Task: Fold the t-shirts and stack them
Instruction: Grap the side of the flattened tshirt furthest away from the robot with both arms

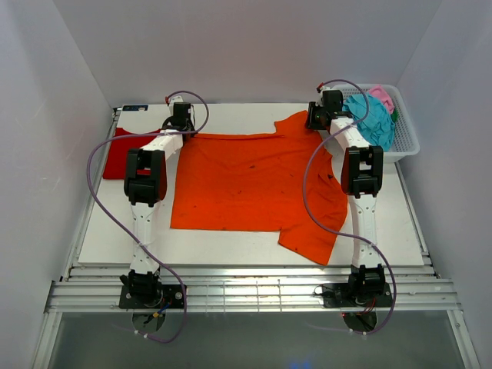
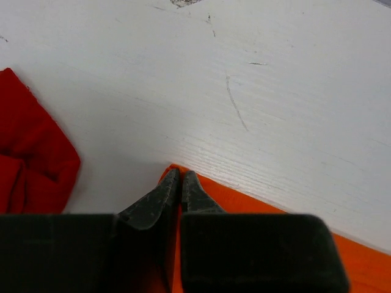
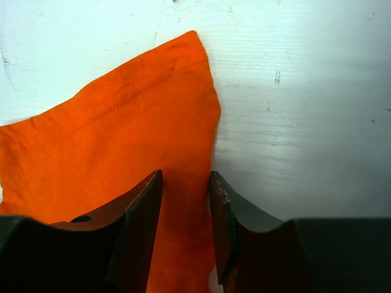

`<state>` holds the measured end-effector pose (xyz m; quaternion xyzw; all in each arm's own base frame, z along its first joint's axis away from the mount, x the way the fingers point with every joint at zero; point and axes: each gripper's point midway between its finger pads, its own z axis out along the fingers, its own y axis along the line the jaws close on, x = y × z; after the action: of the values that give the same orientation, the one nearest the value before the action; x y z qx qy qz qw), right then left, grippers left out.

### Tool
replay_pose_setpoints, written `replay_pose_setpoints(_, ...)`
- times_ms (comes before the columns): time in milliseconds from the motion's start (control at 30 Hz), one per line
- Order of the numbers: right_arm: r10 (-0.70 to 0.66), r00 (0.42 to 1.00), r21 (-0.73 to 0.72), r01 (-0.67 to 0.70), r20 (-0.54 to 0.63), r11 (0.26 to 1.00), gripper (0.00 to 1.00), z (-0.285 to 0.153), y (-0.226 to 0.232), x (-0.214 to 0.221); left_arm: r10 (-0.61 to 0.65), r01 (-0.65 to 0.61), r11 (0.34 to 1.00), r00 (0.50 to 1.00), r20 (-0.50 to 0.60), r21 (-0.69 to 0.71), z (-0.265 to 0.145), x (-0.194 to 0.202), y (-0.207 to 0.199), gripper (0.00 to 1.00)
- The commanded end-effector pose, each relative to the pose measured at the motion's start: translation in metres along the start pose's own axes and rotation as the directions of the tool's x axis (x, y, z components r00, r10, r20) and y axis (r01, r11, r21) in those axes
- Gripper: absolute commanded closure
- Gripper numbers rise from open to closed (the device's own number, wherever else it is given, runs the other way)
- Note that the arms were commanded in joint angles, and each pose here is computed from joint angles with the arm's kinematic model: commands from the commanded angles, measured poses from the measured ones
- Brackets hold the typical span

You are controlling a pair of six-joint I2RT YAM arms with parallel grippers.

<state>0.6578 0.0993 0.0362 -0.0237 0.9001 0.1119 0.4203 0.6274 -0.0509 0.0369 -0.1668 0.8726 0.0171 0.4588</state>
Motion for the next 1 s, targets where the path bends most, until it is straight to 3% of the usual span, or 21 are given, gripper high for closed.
replay_pose_setpoints(0,-0.019,0.999,0.009,0.018,0.044,1.000,0.59,0.006,-0.001,-0.011,-0.029,0.027,0.999,0.997,0.066,0.026,-0.012,-0.035,-0.006,0.86)
replay_pose_setpoints(67,-0.021,0.999,0.009,0.020,0.045,1.000,0.70,0.008,-0.002,-0.011,-0.027,0.026,0.999,0.997,0.068,0.024,-0.013,-0.036,-0.005,0.92)
replay_pose_setpoints(100,-0.017,0.999,0.008,0.017,0.042,1.000,0.80,0.010,-0.002,-0.008,-0.029,0.028,0.999,0.997,0.070,0.023,-0.013,-0.037,-0.005,0.93)
replay_pose_setpoints(200,-0.017,0.998,0.006,0.017,0.054,1.000,0.92,0.012,-0.002,-0.009,-0.034,0.033,0.999,0.996,0.085,0.017,-0.017,-0.043,-0.005,1.00)
replay_pose_setpoints(367,-0.026,0.992,0.001,0.026,0.121,1.000,0.92,0.002,0.002,-0.030,-0.056,0.054,0.998,0.988,0.141,0.018,-0.034,-0.064,-0.003,1.00)
replay_pose_setpoints(600,-0.065,0.967,0.002,0.067,0.246,0.998,0.92,-0.048,0.014,-0.090,-0.082,0.075,0.996,0.975,0.207,0.043,-0.065,-0.097,-0.005,1.00)
replay_pose_setpoints(667,-0.068,0.966,-0.005,0.071,0.250,0.997,0.92,-0.056,0.017,-0.090,-0.092,0.082,0.995,0.972,0.215,0.054,-0.073,-0.103,-0.005,1.00)
replay_pose_setpoints(967,-0.110,0.964,-0.009,0.116,0.241,0.993,0.92,-0.108,0.034,-0.094,-0.072,0.065,0.997,0.986,0.153,0.046,-0.074,-0.077,0.001,1.00)
